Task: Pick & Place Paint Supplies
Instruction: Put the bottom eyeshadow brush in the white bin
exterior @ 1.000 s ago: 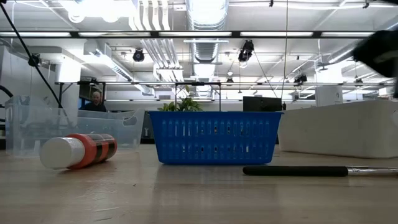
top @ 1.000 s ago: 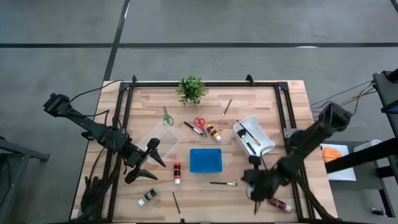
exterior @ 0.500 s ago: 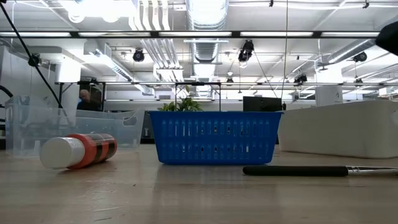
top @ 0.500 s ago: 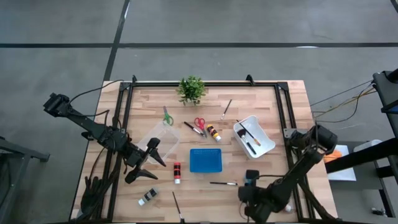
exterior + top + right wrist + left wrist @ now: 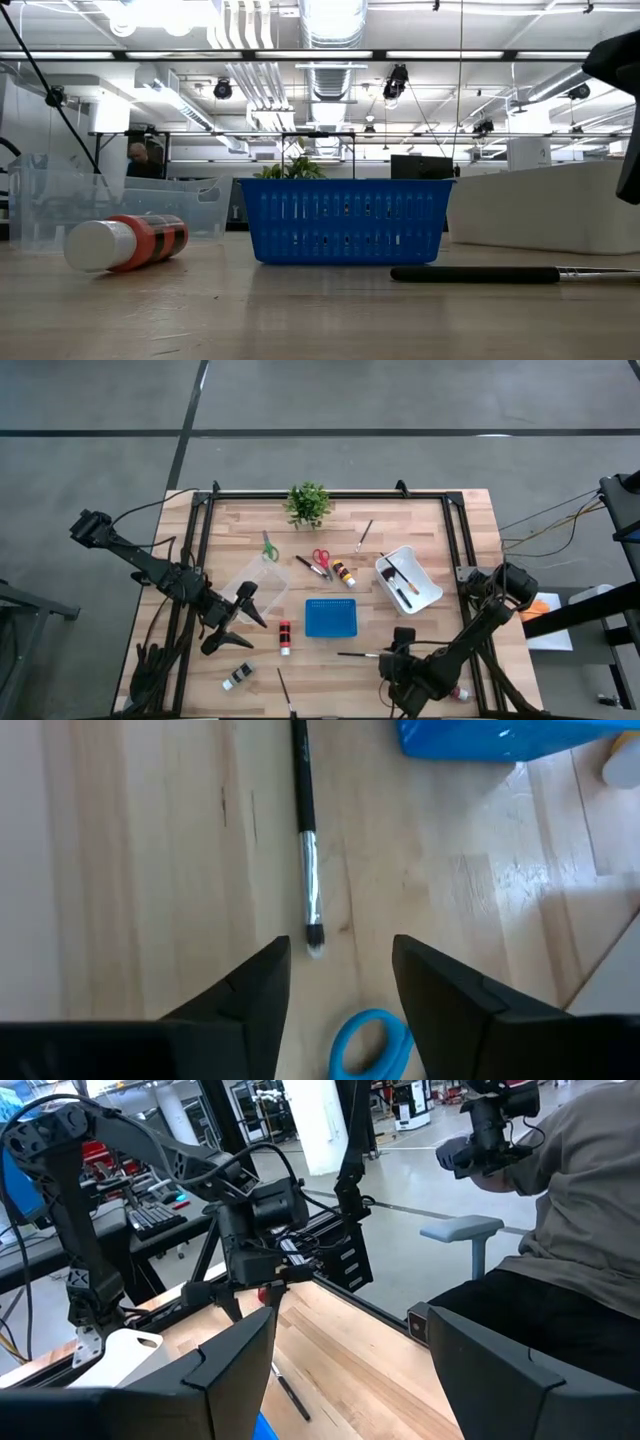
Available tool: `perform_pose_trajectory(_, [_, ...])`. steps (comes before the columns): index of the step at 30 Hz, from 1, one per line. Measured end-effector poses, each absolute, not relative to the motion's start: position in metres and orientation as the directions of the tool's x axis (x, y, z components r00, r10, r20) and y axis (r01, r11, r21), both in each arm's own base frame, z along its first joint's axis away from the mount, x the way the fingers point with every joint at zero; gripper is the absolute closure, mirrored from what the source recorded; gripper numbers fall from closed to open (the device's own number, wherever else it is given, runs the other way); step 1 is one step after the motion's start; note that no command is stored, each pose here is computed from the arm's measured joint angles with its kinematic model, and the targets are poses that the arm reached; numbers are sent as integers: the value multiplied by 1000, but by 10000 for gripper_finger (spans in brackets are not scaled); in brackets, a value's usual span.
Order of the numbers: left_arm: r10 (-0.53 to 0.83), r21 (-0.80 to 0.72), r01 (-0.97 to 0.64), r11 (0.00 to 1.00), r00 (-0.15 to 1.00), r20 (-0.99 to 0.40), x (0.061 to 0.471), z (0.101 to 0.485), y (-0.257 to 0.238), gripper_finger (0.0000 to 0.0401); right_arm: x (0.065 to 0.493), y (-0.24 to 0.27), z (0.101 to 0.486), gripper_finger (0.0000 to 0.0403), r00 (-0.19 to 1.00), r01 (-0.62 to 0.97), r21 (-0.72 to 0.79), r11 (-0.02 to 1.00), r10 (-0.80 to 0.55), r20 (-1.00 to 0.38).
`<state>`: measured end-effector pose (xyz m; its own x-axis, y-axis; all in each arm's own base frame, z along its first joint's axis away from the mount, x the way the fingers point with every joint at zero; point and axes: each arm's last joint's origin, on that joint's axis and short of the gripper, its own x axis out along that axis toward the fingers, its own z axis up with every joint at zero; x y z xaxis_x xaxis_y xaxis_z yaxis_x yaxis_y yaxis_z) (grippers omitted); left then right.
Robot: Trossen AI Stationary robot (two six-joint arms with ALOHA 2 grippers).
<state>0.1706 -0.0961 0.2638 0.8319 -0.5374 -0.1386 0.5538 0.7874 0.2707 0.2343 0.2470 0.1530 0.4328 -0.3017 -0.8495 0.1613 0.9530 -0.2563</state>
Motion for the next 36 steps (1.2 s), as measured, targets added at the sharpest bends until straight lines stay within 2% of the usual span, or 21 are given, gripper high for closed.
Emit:
perform_pose_trajectory(18, [-538,271,553,788,832,-137,171,264,-96,132,231,243,131,225,412,157,-281,947,-321,-853])
perform_pose_trajectory(36, [-537,271,553,788,832,-138,171,264,-96,132,232,243,129,225,424,166,-264,950,-310,-851])
